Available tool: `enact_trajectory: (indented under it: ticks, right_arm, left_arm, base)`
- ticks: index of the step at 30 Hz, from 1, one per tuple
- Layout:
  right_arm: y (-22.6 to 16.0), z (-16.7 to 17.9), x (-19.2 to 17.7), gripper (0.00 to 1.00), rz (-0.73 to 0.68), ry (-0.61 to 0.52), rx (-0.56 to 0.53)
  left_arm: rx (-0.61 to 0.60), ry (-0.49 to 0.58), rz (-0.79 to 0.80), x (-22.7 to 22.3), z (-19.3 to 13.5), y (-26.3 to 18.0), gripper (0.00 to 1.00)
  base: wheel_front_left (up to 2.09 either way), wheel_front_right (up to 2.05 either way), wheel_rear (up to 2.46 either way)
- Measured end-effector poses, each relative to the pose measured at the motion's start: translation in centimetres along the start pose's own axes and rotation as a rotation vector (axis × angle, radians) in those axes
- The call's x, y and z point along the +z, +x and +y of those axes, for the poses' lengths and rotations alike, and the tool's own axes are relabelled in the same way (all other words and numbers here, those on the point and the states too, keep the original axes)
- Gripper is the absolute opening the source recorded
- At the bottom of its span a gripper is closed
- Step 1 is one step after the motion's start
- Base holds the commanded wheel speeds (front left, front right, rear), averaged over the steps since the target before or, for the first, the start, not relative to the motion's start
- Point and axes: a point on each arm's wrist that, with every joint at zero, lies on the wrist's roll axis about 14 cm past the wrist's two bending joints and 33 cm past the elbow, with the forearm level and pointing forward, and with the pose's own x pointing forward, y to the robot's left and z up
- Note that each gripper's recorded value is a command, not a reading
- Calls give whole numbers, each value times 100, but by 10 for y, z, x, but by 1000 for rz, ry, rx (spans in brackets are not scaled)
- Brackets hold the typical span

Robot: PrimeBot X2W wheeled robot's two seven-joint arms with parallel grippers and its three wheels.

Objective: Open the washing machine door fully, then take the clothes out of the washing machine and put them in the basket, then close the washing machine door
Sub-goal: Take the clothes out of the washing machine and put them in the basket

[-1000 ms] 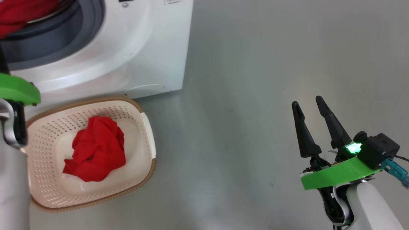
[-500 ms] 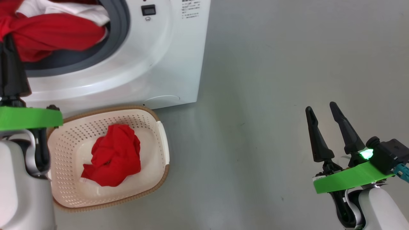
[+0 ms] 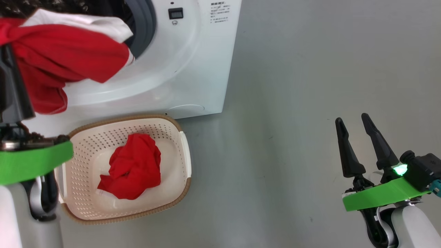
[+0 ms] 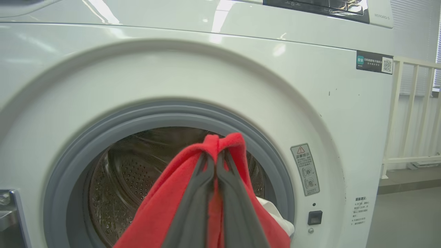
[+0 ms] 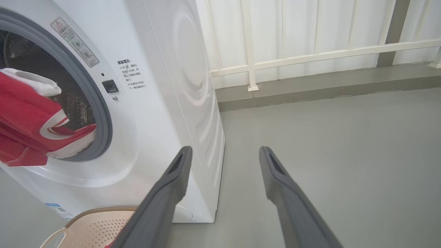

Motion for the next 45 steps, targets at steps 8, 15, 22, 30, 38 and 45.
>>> enact_trajectory:
  ticks: [8,15,22,30,38,45]
  right_arm:
    - [3,3,-3,100,7,0,10]
    - [6,3,-13,100,32,1,13]
    - [14,6,-28,100,65,2,23]
    - [25,4,-48,100,107,6,19]
    - [39,3,-63,100,124,15,12]
    - [45,-2,-86,100,172,9,2]
  left_arm:
    - [6,-1,16,-2,0,-19,0]
    - [11,-12,154,-47,1,-40,0]
    - [29,-32,385,-122,4,-74,0]
    - [37,-35,576,-189,11,-98,0]
    - [21,-24,717,-241,16,-115,0]
    - [5,-19,852,-290,18,-135,0]
  base:
    - [0,0,0]
    - [0,0,0]
    - [0,0,0]
    - [0,0,0]
    - [0,0,0]
    - [0,0,0]
